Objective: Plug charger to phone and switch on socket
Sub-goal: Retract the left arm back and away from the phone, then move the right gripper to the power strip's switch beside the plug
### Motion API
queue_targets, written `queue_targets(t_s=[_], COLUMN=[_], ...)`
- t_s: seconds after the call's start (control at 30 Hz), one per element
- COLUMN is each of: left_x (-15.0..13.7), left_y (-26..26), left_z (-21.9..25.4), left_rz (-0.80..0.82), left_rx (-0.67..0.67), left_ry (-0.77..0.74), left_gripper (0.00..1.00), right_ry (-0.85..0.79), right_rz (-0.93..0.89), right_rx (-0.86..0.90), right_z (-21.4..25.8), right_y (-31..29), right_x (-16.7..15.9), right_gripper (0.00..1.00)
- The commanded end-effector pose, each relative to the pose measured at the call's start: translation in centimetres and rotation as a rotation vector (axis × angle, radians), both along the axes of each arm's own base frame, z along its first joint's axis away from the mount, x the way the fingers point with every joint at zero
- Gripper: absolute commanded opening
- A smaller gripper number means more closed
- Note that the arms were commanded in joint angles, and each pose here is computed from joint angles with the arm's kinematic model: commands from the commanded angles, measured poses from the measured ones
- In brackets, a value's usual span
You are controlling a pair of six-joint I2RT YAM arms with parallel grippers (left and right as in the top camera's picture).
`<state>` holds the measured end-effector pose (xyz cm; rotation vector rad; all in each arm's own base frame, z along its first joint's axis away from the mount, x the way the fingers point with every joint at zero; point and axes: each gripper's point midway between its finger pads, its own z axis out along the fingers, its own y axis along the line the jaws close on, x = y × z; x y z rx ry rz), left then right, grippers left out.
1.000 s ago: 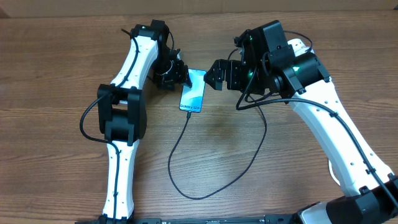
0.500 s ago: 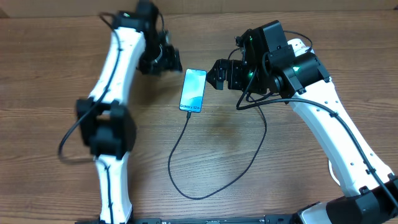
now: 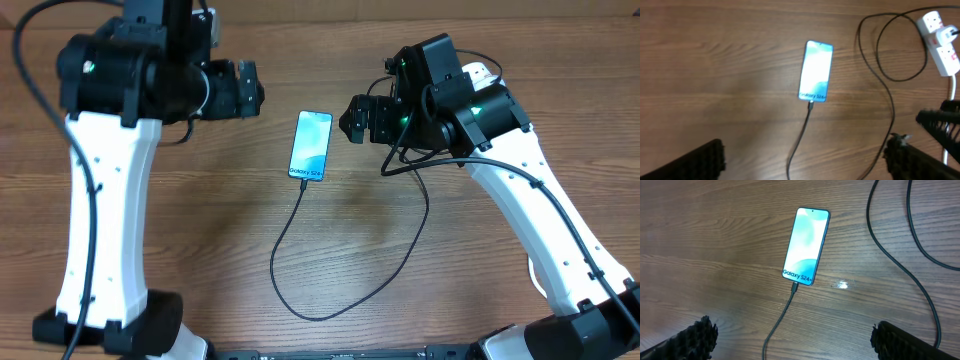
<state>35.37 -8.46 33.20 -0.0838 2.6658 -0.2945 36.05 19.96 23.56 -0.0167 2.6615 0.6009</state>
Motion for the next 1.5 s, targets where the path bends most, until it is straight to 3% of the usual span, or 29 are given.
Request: queue_targets(t_s=[0.0, 0.5, 0.77, 1.13, 1.47], left_x=[-2.1, -8.6, -11.1, -9.6, -8.3], left_y=[1.3, 2.0, 3.8, 4.5, 4.1], left_z=[1.6, 5.5, 1.3, -2.9, -3.8], left_rz=[0.068, 0.091, 0.201, 0.26, 0.258], left_rx=[0.038, 0.026, 0.075, 0.142, 0.149], left_ry=[-0.031, -0.131, -0.009, 0.073, 0.095], left_gripper=[1.0, 1.0, 1.0, 1.0, 1.0], right_ry=[-0.038, -0.02, -0.035, -0.113, -0.245], right_rz=[-0.008, -0.006, -0.001, -0.13, -0.373], right_rx=[0.002, -0.003, -0.003, -0.078, -0.031], right_z=[1.2, 1.0, 1.2, 1.7, 6.6], right_y=[-0.4, -0.5, -0.4, -3.7, -13.1], right_x=[0.1, -0.2, 0.0, 2.7, 7.3], right_gripper=[1.0, 1.0, 1.0, 1.0, 1.0])
